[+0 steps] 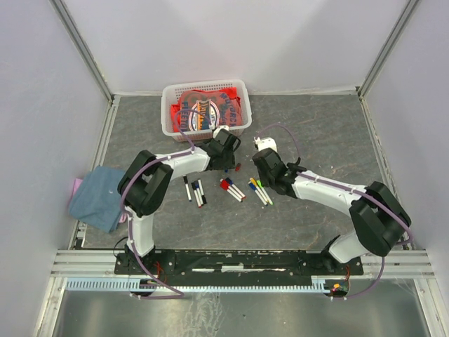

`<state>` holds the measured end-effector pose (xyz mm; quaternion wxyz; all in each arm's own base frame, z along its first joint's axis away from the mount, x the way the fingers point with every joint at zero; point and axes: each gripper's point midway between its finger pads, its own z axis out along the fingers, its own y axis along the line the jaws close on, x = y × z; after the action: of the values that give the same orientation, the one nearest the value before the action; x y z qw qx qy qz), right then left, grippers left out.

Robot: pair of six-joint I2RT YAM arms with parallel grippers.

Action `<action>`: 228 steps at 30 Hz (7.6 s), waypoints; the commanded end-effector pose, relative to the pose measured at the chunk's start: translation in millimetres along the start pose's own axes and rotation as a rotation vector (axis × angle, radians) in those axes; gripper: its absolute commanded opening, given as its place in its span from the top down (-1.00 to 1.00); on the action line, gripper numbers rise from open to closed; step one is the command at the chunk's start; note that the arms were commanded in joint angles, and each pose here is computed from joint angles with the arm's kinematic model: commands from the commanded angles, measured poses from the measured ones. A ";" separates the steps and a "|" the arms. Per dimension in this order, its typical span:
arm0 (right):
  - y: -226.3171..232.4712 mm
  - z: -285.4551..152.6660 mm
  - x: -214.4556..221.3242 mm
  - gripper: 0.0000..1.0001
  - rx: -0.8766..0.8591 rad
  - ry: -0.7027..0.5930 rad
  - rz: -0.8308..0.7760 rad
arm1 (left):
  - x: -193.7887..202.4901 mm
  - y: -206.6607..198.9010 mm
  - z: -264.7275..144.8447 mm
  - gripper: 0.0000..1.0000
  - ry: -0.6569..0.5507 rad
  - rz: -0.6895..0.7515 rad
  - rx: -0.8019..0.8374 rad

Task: Open the pen caps

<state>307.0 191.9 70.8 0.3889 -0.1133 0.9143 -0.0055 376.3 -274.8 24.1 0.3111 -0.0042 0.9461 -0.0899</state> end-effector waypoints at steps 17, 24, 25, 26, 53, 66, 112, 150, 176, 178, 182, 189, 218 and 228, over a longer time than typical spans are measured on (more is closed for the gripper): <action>16.1 -4.8 34.6 0.33 -0.113 0.078 -0.029 | -21.2 -6.6 -44.8 -0.23 -0.119 -0.030 0.101; 17.7 -1.8 40.1 0.34 -0.116 0.093 -0.030 | -21.8 -5.8 -47.4 -0.23 -0.127 -0.032 0.102; 17.5 -1.5 40.7 0.35 -0.115 0.095 -0.031 | -22.5 -5.7 -47.8 -0.23 -0.129 -0.033 0.103; 17.7 -1.1 41.2 0.35 -0.115 0.096 -0.032 | -22.1 -6.3 -48.0 -0.23 -0.129 -0.032 0.104; 16.9 7.3 73.1 0.41 -0.103 0.191 -0.035 | -35.1 -11.4 -62.7 -0.25 -0.166 -0.049 0.134; 20.4 3.6 70.7 0.97 -0.118 0.190 -0.005 | -39.2 -38.5 -87.5 -0.30 -0.149 -0.079 0.290; 71.3 -60.2 -17.7 0.98 -0.503 -0.131 0.160 | 8.9 -106.3 -107.6 -0.19 0.091 -0.308 0.755; 70.9 -62.7 -13.5 0.39 -0.594 -0.141 0.263 | 5.1 -123.3 -135.4 0.94 0.084 -0.291 0.936; 19.0 -27.1 8.9 0.98 -0.273 -0.060 0.085 | -58.1 -109.5 -93.2 0.94 -0.140 -0.426 0.602; 16.0 -25.7 11.1 0.98 -0.225 -0.059 0.040 | -67.7 -108.2 -90.9 0.94 -0.171 -0.452 0.570; 15.5 -22.9 13.2 0.98 -0.186 -0.061 0.013 | -80.4 -112.9 -90.4 0.94 -0.206 -0.491 0.565; 22.9 -31.1 8.9 0.98 -0.277 -0.085 0.066 | -74.5 -117.4 -93.7 0.94 -0.202 -0.355 0.645; 0.0 18.0 34.6 0.71 -0.073 0.088 0.029 | 10.0 -17.3 -26.5 0.84 -0.078 0.068 0.067; -2.2 21.5 39.1 0.50 -0.055 0.104 0.021 | 7.8 -18.0 -25.8 0.57 -0.087 0.079 0.060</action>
<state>283.3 179.8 17.3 0.3173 -0.1239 0.9399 0.0225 339.4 -283.0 29.4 0.3257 0.0252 0.9383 -0.1134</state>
